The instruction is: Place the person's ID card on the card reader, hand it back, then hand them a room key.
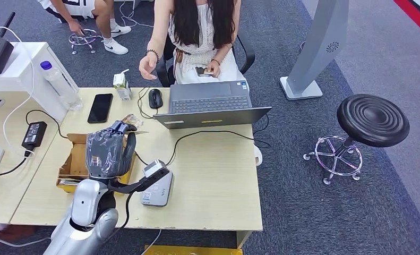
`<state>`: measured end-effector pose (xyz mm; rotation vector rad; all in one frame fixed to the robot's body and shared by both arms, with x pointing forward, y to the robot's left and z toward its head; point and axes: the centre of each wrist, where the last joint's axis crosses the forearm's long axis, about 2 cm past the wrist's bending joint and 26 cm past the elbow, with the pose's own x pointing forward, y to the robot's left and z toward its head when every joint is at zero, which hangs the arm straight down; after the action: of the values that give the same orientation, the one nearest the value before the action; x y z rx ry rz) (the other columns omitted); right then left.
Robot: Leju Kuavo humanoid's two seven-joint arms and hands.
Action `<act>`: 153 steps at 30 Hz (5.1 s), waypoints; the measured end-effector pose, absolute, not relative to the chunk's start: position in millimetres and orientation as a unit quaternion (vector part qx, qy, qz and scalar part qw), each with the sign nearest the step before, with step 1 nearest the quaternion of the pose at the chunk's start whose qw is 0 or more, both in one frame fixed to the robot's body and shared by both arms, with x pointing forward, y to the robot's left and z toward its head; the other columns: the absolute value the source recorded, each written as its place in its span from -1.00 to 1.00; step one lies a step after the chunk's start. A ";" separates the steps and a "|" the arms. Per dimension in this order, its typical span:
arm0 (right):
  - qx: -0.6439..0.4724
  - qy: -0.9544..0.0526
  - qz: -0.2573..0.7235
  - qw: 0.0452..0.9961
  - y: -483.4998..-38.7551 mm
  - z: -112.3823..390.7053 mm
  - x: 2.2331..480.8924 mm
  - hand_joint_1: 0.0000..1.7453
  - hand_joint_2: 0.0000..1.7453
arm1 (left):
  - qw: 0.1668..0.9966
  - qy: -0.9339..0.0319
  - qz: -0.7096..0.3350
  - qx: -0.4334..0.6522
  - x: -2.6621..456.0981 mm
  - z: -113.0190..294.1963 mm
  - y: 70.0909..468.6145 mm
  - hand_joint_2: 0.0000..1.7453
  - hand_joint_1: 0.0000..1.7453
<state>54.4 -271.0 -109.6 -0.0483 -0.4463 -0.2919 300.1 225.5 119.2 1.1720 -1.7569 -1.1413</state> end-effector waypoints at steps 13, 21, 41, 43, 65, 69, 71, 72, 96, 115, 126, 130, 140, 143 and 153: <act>-0.013 -0.226 -0.133 0.965 -270.7 -107.0 71.3 -1.00 1.00 | 0.297 -0.626 -0.444 0.568 421.5 242.2 278.6 1.00 1.00; -0.012 -0.227 -0.131 0.965 -270.6 -106.6 73.6 -1.00 1.00 | 0.305 -0.608 -0.449 0.580 435.8 247.7 289.7 1.00 1.00; -0.011 -0.219 -0.129 0.967 -270.5 -107.2 70.5 -1.00 1.00 | 0.337 -0.570 -0.466 0.587 448.0 238.0 303.0 1.00 1.00; -0.011 -0.219 -0.129 0.967 -270.5 -107.2 70.5 -1.00 1.00 | 0.339 -0.568 -0.467 0.586 448.1 236.8 303.5 1.00 1.00; -0.011 -0.218 -0.129 0.967 -270.6 -107.2 70.1 -1.00 1.00 | 0.346 -0.561 -0.473 0.585 448.7 231.5 305.7 1.00 1.00; -0.011 -0.218 -0.129 0.967 -270.6 -107.2 70.1 -1.00 1.00 | 0.347 -0.561 -0.473 0.585 448.7 231.4 305.8 1.00 1.00; -0.011 -0.218 -0.129 0.967 -270.5 -107.2 70.0 -1.00 1.00 | 0.347 -0.561 -0.473 0.585 448.7 231.4 305.8 1.00 1.00; -0.011 -0.218 -0.129 0.967 -270.5 -107.2 70.0 -1.00 1.00 | 0.347 -0.561 -0.473 0.585 448.7 231.4 305.8 1.00 1.00; -0.014 -0.210 -0.148 0.966 -270.4 -109.5 55.1 -1.00 1.00 | 0.392 -0.600 -0.466 0.519 399.5 186.7 290.2 1.00 1.00; -0.016 -0.205 -0.157 0.966 -270.9 -110.2 49.7 -1.00 1.00 | 0.386 -0.627 -0.461 0.495 364.5 183.9 276.5 1.00 1.00; -0.015 -0.205 -0.156 0.966 -270.9 -110.2 49.9 -1.00 1.00 | 0.404 -0.618 -0.472 0.482 367.1 186.5 276.4 1.00 -1.00; -0.015 -0.205 -0.156 0.966 -270.9 -110.2 49.9 -1.00 1.00 | 0.403 -0.619 -0.471 0.482 367.7 187.3 276.4 1.00 -1.00; -0.015 -0.204 -0.154 0.967 -270.9 -110.2 50.0 -1.00 1.00 | 0.406 -0.628 -0.460 0.479 374.6 193.6 270.7 1.00 -1.00; -0.016 -0.203 -0.155 0.967 -271.1 -110.2 49.9 -1.00 1.00 | 0.407 -0.629 -0.459 0.478 376.4 194.3 268.8 1.00 -1.00; -0.016 -0.203 -0.156 0.967 -271.2 -110.2 49.7 -1.00 1.00 | 0.415 -0.629 -0.458 0.472 377.6 191.7 267.5 1.00 -1.00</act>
<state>49.7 -271.2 -110.2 -0.0324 -0.4103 -0.3158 377.6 267.5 191.7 1.1864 -1.5797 -1.1517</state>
